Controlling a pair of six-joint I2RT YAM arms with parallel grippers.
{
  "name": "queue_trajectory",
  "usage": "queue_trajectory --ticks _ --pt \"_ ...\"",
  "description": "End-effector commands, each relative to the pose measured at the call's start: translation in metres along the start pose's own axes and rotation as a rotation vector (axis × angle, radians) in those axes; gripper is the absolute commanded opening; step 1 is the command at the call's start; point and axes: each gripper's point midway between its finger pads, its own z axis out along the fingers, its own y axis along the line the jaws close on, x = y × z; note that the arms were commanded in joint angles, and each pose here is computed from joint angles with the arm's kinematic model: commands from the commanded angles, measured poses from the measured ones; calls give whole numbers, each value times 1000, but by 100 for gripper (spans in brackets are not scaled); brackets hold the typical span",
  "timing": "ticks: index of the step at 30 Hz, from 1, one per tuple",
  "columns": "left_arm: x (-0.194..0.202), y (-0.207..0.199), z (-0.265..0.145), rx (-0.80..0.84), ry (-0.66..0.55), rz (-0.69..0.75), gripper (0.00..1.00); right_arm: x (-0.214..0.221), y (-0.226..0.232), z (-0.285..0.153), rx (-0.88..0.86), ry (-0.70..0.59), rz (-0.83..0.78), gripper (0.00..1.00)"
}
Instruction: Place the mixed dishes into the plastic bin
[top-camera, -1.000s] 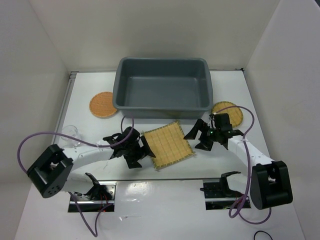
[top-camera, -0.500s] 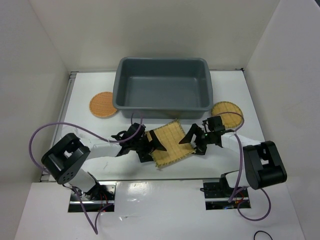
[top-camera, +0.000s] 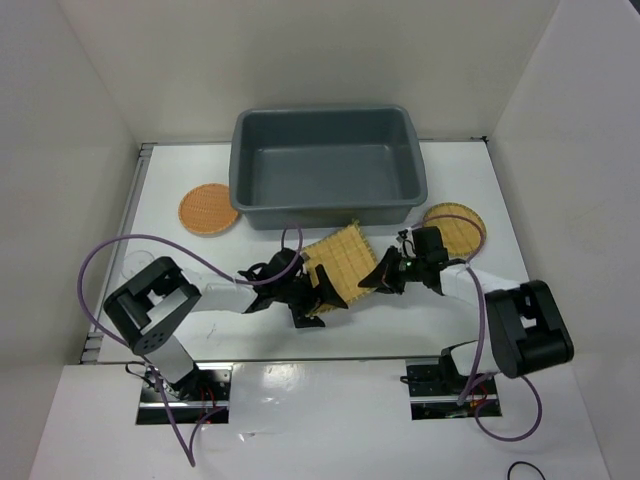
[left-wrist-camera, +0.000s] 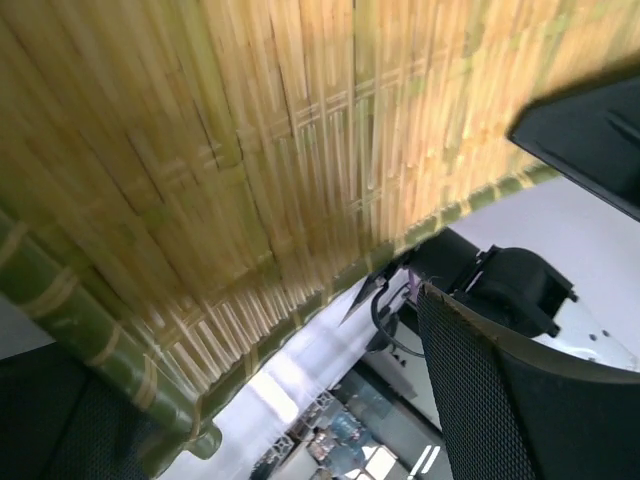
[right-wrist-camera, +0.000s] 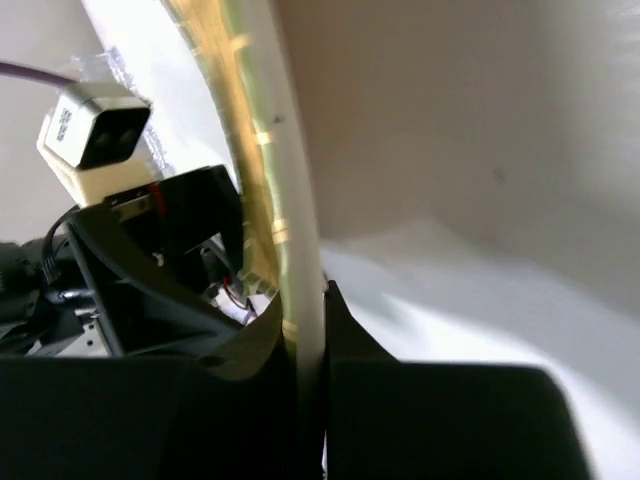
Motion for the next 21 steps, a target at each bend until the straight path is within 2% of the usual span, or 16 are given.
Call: queue_trajectory --ticks 1,8,12,14,15,17,18,19,20,21 --pt "2 11 4 -67 -34 68 96 12 -8 -8 59 -4 -77 0" --pt "6 -41 -30 -17 -117 158 96 20 44 -42 -60 -3 -234 0" --pt "12 -78 -78 92 -195 207 96 34 82 -65 -194 49 -365 0" --pt "13 -83 -98 111 -236 224 96 36 99 -76 -246 47 -464 0" --pt "18 -94 -120 169 -264 242 96 43 107 -87 -267 42 -514 0" --pt "19 -93 -144 189 -325 244 96 49 128 -106 -338 5 -629 0" --pt "26 -102 -173 270 -365 248 96 50 140 -116 -369 -36 -685 0" --pt "22 -98 -186 288 -422 233 96 56 162 -138 -437 -122 -786 0" --pt "30 -100 -218 369 -461 208 96 58 173 -149 -472 -172 -819 0" --pt "28 -91 -226 388 -503 184 90 62 203 -173 -555 -251 -878 0"
